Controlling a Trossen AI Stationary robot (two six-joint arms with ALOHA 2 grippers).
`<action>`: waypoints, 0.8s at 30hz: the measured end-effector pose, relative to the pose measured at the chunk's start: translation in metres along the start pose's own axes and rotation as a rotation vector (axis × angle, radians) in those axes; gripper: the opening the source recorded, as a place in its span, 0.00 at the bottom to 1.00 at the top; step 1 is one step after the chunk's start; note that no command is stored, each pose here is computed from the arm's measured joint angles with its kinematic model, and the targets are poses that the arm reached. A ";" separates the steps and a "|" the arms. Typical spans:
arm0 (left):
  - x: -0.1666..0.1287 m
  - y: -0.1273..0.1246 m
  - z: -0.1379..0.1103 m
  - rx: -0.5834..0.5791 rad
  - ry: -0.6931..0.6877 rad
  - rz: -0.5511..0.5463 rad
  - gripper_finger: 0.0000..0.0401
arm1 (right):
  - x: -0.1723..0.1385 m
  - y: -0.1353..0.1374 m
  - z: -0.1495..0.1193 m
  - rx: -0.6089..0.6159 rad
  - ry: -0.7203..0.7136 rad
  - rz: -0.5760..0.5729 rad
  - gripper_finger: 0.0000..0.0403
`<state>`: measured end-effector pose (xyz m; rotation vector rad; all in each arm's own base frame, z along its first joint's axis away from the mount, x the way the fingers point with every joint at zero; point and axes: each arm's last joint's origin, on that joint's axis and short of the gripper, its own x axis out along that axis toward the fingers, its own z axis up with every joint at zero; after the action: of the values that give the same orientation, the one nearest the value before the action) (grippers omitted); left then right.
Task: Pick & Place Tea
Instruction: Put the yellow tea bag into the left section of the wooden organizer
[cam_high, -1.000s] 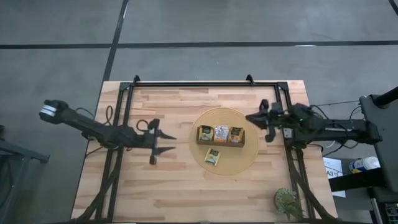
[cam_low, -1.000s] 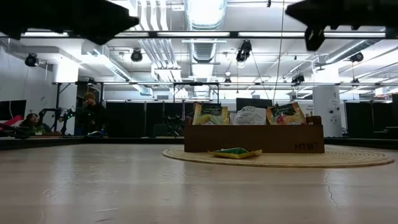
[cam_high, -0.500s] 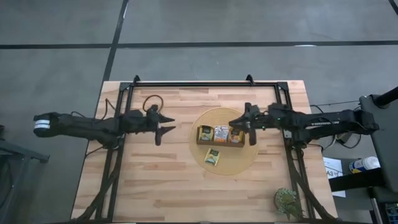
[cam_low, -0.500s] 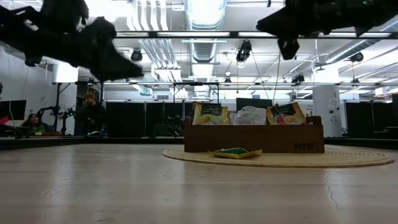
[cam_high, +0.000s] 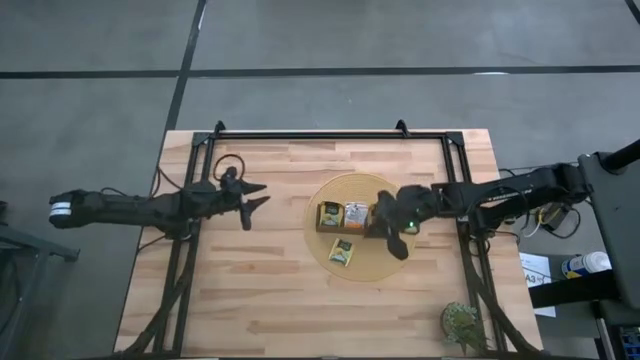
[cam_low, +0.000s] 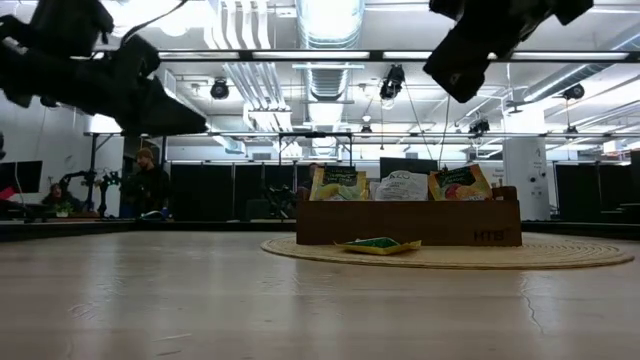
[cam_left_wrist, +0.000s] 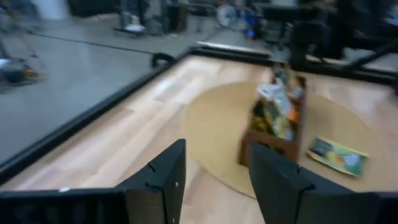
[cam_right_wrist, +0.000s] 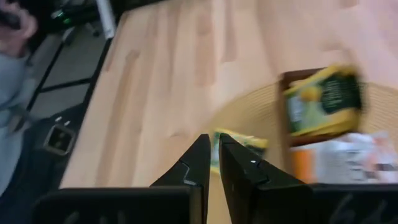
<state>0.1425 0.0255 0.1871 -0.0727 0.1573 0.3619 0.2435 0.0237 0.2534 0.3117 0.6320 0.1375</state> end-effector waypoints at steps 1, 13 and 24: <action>-0.003 0.002 -0.003 -0.005 -0.015 0.023 0.41 | 0.002 0.004 0.000 -0.001 0.009 0.012 0.08; -0.031 0.011 -0.024 -0.082 -0.170 0.050 0.41 | 0.050 0.023 -0.015 -0.078 0.181 0.046 0.08; -0.035 0.012 -0.029 -0.155 -0.137 0.045 0.41 | 0.094 0.034 0.010 -0.255 0.275 0.046 0.08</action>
<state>0.1019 0.0218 0.1639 -0.1974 -0.0045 0.4223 0.3241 0.0737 0.2195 0.0599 0.8699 0.3064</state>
